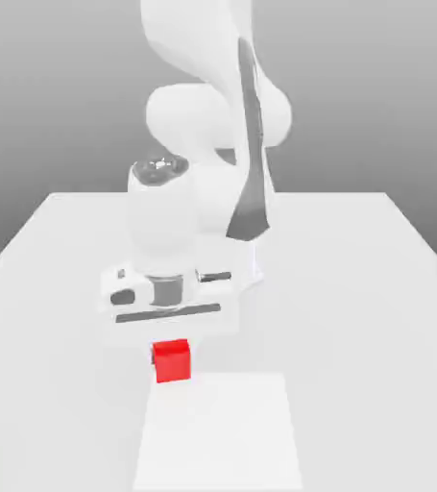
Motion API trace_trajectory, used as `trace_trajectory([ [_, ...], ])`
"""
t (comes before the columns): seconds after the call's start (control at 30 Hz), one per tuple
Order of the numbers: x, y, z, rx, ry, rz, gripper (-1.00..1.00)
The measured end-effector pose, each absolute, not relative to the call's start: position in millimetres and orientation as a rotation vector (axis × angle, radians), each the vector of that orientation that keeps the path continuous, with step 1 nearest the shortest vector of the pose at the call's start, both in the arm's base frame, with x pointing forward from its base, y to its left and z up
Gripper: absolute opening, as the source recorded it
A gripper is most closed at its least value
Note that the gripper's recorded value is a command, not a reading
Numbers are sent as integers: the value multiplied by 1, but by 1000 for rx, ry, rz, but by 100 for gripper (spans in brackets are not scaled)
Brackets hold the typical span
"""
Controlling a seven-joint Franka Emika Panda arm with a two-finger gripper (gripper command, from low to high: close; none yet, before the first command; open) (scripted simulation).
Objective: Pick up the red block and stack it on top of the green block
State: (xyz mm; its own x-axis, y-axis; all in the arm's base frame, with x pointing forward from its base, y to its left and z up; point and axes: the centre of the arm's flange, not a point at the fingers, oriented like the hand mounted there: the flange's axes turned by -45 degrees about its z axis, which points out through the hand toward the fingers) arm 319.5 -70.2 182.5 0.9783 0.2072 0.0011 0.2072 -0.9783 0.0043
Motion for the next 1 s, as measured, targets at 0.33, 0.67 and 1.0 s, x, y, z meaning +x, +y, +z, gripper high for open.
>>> trace_trajectory([
  [0.33,363,-105,221,3202,33,34,-100],
  [0.67,438,-215,233,3177,-608,28,-100],
  [1.0,469,-326,214,2964,-1054,2,-100],
])
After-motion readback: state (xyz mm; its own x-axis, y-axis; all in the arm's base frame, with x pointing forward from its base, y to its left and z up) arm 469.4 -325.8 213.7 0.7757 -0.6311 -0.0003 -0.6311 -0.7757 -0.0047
